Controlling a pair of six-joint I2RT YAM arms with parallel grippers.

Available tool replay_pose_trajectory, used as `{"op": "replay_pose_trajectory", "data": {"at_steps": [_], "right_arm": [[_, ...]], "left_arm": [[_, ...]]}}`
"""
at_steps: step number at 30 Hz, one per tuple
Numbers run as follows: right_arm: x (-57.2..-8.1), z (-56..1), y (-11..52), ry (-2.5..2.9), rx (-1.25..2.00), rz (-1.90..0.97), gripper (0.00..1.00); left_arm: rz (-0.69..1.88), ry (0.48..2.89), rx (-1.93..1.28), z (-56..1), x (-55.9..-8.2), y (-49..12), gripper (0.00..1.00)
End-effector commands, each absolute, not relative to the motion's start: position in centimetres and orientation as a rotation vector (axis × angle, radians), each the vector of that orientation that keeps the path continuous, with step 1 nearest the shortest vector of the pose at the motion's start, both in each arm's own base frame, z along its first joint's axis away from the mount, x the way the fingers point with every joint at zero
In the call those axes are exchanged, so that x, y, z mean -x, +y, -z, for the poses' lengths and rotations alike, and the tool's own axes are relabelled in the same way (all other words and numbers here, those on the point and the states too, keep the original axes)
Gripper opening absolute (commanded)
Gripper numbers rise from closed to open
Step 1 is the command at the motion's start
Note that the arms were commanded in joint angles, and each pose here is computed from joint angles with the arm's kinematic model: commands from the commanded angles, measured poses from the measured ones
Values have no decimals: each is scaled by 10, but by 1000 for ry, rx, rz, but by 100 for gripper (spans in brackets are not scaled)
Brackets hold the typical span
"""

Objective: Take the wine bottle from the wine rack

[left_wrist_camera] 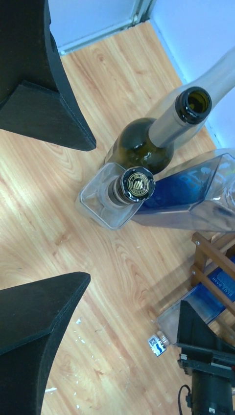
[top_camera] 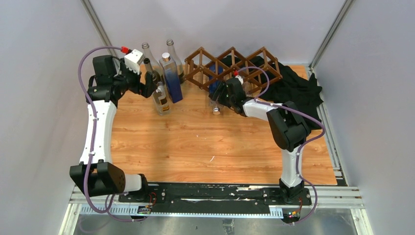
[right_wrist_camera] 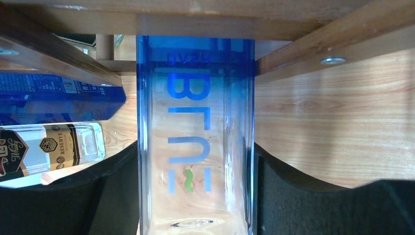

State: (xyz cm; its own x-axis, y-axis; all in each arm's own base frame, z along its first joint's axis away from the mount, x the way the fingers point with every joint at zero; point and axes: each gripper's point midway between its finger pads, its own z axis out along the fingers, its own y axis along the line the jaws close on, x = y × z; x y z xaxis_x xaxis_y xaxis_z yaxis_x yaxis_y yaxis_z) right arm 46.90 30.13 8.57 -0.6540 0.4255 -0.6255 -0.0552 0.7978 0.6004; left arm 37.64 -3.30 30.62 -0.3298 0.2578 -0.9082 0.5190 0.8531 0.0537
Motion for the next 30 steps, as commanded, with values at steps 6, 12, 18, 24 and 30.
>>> {"op": "replay_pose_trajectory", "data": {"at_steps": [6, 12, 18, 24, 30], "right_arm": [[-442, -91, 291, 2176, -284, -795, 5], [-418, -92, 288, 2177, -269, -819, 0], [-387, -104, 288, 2177, -211, -882, 0], [-353, -118, 282, 2163, -163, -903, 0], [-318, -129, 283, 2146, -115, -934, 0]], "left_arm": [[365, 1932, -652, -297, -365, -44, 99], [359, 1940, -712, -287, -360, -56, 97], [338, 1945, -787, -278, -356, -71, 97], [324, 1958, -816, -272, -356, -74, 97], [340, 1965, -876, -262, -351, -92, 97]]}}
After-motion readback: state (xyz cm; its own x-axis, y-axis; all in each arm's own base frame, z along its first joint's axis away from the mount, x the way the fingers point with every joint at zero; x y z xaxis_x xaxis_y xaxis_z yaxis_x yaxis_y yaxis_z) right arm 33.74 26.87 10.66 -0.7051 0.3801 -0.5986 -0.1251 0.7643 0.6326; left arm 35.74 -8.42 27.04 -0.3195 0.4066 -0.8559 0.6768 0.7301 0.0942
